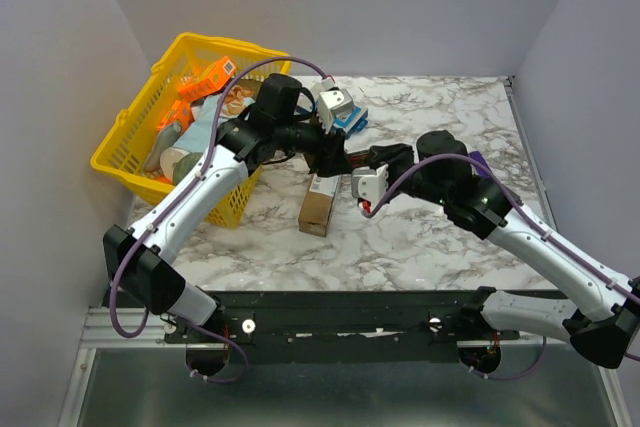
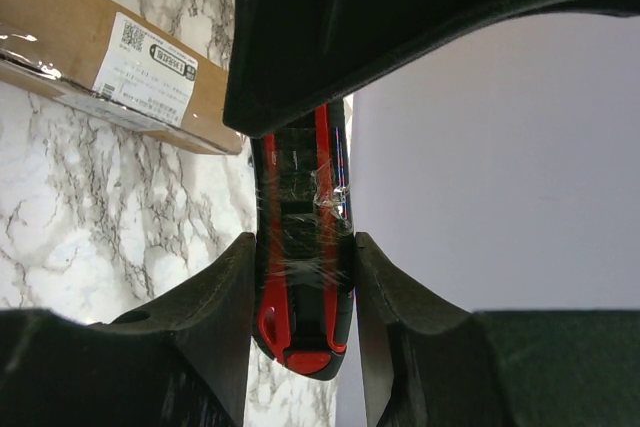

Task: Unpack the express box

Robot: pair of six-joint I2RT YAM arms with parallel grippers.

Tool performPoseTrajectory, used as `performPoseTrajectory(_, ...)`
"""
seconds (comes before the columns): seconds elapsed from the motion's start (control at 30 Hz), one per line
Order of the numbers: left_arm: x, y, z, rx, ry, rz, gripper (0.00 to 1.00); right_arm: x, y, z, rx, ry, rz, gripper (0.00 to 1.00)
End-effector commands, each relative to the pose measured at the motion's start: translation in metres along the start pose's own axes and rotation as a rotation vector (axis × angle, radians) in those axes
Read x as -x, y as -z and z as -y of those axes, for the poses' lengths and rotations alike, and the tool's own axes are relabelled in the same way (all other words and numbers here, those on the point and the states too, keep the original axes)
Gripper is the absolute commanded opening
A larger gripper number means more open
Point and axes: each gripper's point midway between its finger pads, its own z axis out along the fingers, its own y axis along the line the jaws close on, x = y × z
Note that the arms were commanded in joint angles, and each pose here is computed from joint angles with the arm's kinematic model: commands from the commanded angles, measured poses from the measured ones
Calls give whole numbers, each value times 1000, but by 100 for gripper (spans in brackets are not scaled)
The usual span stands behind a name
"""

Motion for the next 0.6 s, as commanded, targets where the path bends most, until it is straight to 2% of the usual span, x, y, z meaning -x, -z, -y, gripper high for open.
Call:
performPoseTrajectory(0.0, 3, -4, 9, -82, -24, -22, 55, 7, 6, 15, -71, 56, 19, 19)
performPoseTrajectory(0.07, 7, -4, 12, -104, -40, -14, 47, 7, 4, 11, -67, 64, 27, 19)
performPoseTrajectory(0.1, 4, -6, 11, -114, -43, -27, 44, 7, 4, 10, -71, 56, 29, 22)
performPoseTrajectory(0.2, 3, -7, 13, -142, -62, -56, 26, 10, 5, 16, -101, 0, 42, 31)
performPoseTrajectory(0.23, 5, -5, 13, -140, -75, -59, 3, 11, 3, 16, -103, -22, 46, 32)
performPoseTrajectory(0.33, -1, 3, 14, -128, -120, -78, 0, 12, 2, 16, -104, -90, 56, 39)
performPoseTrajectory(0.37, -3, 5, 13, -120, -126, -80, 0, 15, 2, 17, -104, -113, 67, 45)
performPoseTrajectory(0.4, 3, 12, 16, -103, -158, -53, 0, 21, 6, 27, -127, -183, 85, 63)
performPoseTrajectory(0.47, -8, 15, 12, -71, -174, -50, 0, 17, 9, 38, -130, -310, 78, 84)
performPoseTrajectory(0.5, 4, 25, 16, -44, -238, 9, 0, 18, 15, 46, -124, -460, 93, 99)
performPoseTrajectory(0.53, -13, 23, 11, -24, -234, -6, 0, 32, 31, 62, -91, -535, 152, 100)
performPoseTrajectory(0.57, -14, 25, 12, -11, -260, 12, 0, 16, 40, 79, -114, -632, 134, 100)
